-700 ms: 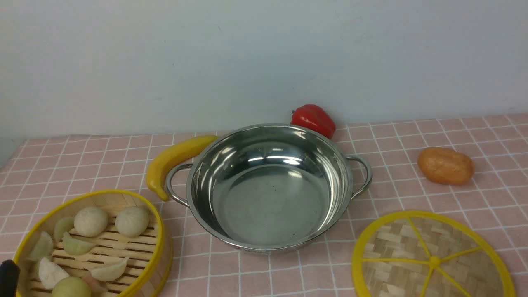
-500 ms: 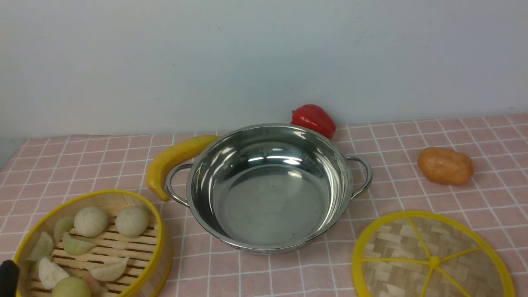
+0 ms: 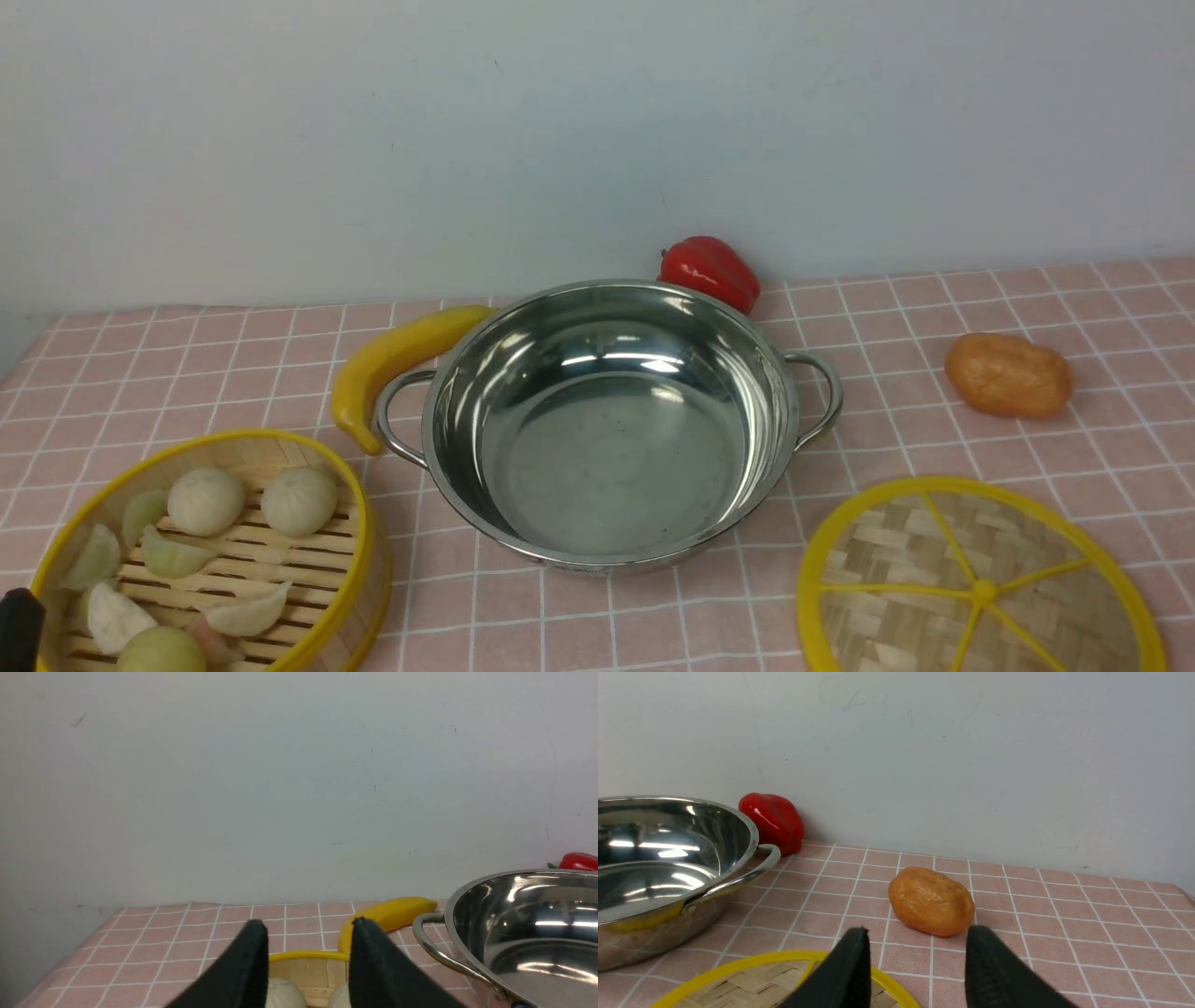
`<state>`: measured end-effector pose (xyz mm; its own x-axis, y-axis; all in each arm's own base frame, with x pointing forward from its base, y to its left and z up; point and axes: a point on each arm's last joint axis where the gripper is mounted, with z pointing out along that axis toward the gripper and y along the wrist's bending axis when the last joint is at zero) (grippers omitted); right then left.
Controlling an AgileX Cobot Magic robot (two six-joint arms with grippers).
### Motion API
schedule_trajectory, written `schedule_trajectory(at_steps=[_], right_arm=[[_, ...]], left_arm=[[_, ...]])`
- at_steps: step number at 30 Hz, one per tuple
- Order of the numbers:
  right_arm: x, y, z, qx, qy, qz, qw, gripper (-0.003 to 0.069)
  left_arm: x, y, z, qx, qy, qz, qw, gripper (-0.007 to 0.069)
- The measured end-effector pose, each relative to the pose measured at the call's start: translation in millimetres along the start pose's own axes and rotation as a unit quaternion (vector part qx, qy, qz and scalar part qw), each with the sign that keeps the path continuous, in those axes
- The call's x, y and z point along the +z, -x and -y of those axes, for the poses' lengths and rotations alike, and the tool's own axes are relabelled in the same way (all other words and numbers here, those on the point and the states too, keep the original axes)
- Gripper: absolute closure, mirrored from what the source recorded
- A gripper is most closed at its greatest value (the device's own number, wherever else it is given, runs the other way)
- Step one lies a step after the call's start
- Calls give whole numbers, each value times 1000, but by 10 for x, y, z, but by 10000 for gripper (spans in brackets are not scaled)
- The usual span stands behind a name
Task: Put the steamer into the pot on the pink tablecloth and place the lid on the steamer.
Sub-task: 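Grasp the rim of the steamer basket holding the buns with the left gripper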
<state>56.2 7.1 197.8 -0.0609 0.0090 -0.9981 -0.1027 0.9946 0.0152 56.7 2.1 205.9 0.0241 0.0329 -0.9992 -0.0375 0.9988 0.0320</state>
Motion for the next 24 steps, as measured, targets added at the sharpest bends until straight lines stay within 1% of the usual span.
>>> schedule_trajectory(at_steps=[5, 6, 8, 9, 10, 13, 16, 20, 22, 23, 24], right_arm=[[0, -1, 3, -10, -1, 0, 1000, 356], [0, -1, 3, -13, -2, -1, 1000, 356], [0, -1, 4, -17, -2, -1, 1000, 356], [0, -1, 4, -17, -2, -1, 1000, 356], [0, -1, 4, -17, -2, -1, 1000, 356], [0, -1, 5, -19, -3, -1, 1000, 356], [0, -1, 5, -19, -3, -1, 1000, 356], [0, 6, 5, -8, -3, 3, 1000, 356], [-1, 47, 3, 72, 0, 26, 997, 356], [-2, 52, 4, 80, 0, 29, 996, 356], [-3, 77, 8, 150, 2, 43, 988, 356]], left_arm=[[0, 7, 0, -3, 0, 4, 1000, 382], [0, 21, 0, -10, 0, 13, 1000, 382], [-3, 81, -1, -47, -2, 46, 998, 382], [-4, 88, -1, -51, -2, 49, 997, 382], [-12, 144, -5, -91, -5, 81, 993, 382], [-34, 245, -15, -158, -13, 137, 978, 382], [-65, 336, -23, -184, -23, 189, 964, 382], [-99, 409, -29, -189, -29, 231, 954, 382], [-121, 451, -32, -188, -32, 257, 947, 382], [-124, 456, -32, -188, -33, 259, 947, 382], [-136, 475, -34, -188, -34, 271, 943, 382]])
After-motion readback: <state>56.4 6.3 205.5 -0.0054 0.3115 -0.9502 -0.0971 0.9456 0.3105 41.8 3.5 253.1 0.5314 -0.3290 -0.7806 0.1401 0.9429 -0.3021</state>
